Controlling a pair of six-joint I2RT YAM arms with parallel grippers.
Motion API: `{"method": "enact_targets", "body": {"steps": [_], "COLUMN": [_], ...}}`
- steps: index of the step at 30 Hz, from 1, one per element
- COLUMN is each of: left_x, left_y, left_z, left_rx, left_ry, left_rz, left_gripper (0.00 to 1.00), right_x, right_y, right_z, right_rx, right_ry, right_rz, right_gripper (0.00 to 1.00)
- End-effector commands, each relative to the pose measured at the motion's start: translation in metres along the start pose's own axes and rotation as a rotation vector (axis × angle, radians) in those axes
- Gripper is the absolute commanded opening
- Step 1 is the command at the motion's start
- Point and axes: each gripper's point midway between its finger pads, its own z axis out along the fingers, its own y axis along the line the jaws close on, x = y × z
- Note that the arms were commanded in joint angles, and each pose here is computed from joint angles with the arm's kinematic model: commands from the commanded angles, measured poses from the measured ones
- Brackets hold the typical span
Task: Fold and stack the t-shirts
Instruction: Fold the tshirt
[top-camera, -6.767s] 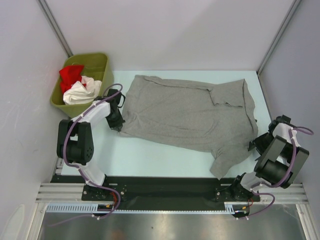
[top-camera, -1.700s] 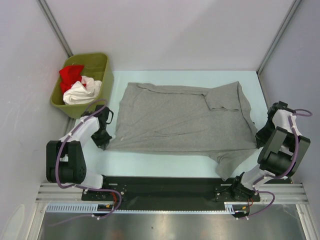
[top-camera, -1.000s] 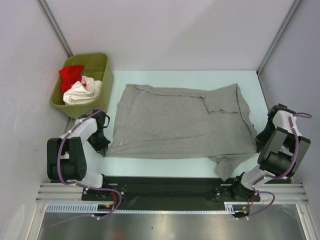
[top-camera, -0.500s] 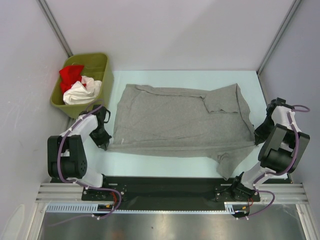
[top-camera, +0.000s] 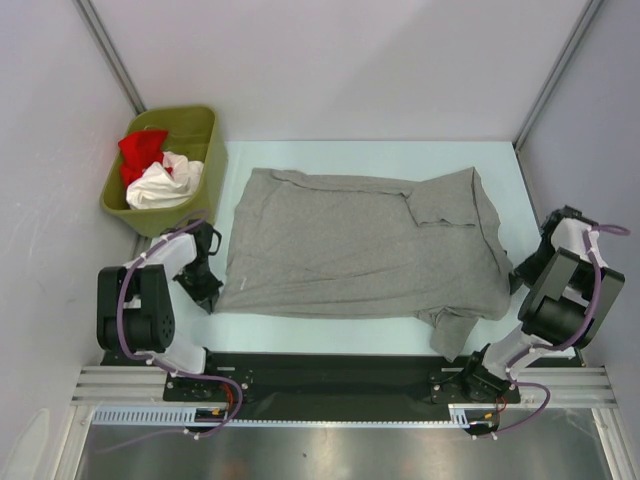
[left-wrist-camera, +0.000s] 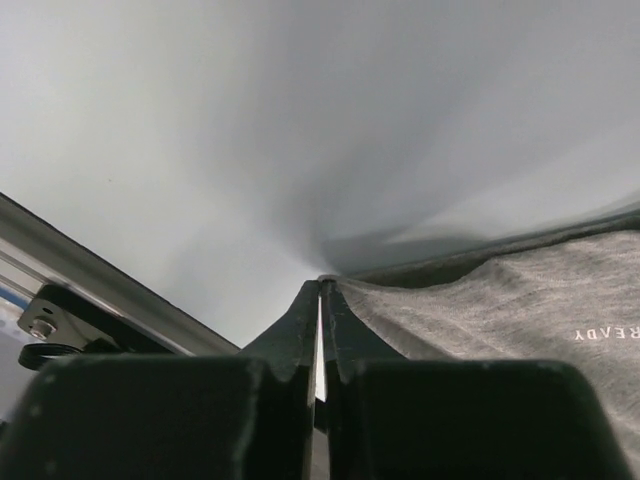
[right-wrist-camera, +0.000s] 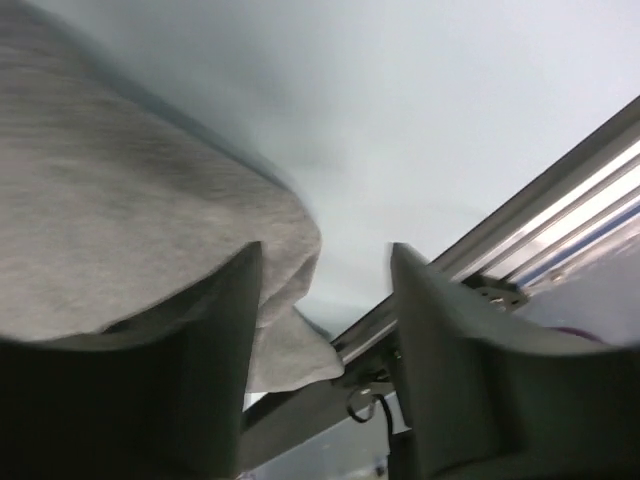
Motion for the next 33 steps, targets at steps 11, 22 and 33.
{"method": "enact_targets", "body": {"steps": [11,22,33], "left_x": [-0.011,-0.009,0.077], "left_y": [-0.014,-0.122,-0.315], "left_z": [-0.037,-0.129,-0.233], "left_rx": [0.174,0.794,1.308], "left_ry": [-0.078,-0.24,-0.108], "left_rz": [0.023,0.371,0.655], "left_gripper": [0.5,0.53,0.58], "right_x": [-0.101,-0.1,-0.104], "right_y": [0.211,0.278,0.257], "right_z": [-0.117,-0.08,-0.048], "right_rx": [-0.603,-0.733,-0.687], "right_ry": [-0.448,-0.367,-0.321], "right_rz": [-0.137,-0.197,-0.272], "right_gripper": [0.62,0.52,0.59]}}
